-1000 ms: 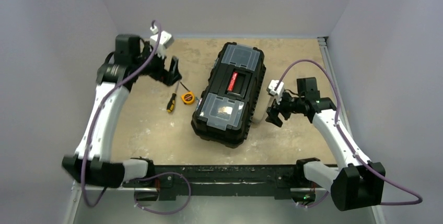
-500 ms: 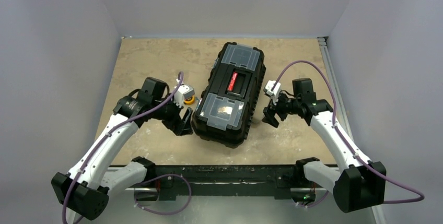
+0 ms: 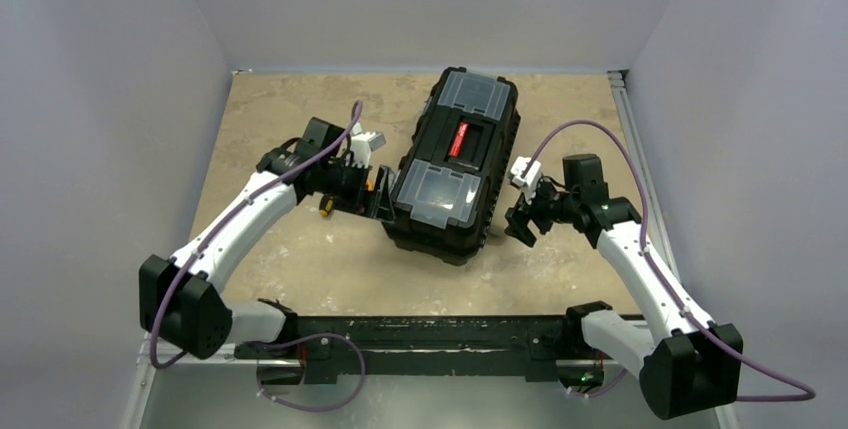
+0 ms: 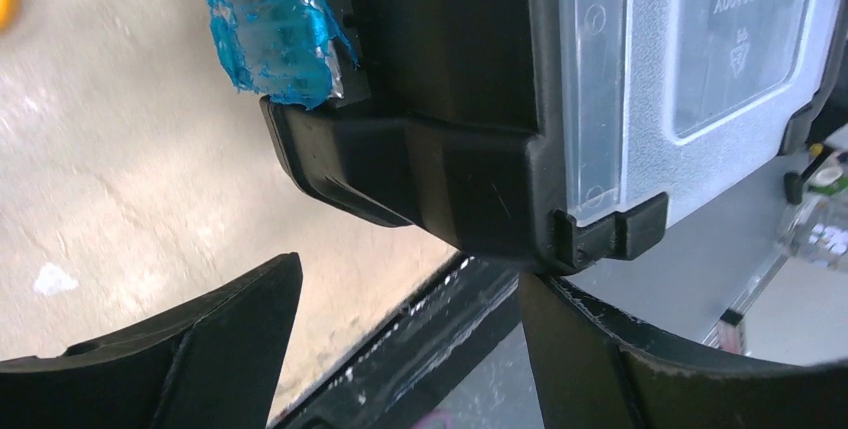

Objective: Open the umbrella

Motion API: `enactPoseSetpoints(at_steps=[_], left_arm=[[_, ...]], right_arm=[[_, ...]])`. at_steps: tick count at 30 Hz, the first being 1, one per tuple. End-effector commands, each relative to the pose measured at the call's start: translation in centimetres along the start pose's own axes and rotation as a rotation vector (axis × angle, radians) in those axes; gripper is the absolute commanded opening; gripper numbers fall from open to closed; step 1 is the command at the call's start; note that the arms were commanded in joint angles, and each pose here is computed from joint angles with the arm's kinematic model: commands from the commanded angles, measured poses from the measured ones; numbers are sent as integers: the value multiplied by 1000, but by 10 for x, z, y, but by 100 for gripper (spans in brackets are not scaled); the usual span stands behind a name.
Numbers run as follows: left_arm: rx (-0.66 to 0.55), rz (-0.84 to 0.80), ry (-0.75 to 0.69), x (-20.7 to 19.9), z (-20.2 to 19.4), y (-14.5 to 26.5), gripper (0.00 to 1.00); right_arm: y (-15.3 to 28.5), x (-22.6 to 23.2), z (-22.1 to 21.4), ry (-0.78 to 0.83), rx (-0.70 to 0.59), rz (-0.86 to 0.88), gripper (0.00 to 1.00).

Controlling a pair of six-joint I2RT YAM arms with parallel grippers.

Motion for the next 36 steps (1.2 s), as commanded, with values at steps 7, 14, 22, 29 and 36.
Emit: enactPoseSetpoints(at_steps=[7,14,22,29,36], left_arm=[[-400,125,11,48,161,9,80],[-501,196,-4,83,160,65,90],[-591,325,21,97,124,118,97],[-612,443,-101,84,99,145,99],[-604,515,-113,82,80,155,100]], right_arm=[[-10,-7,18,-5,-117,-34,75],[-31,-41,45,8,-162,-144,71],[-71,-69,78,-46,-218,-186,65],[-112,-57,130,-36,-298,-90,65],[-163,-80,182,-139,-392,-162,68]])
Point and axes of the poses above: each gripper's point midway between its finger pads, its own y axis back along the fingers, its own x axis along the line the jaws close on, z = x × y, the point moved 6 cm from there along y, back along the fingers, and after that the axes turned 8 degrees about -y, right-handed, at the moved point
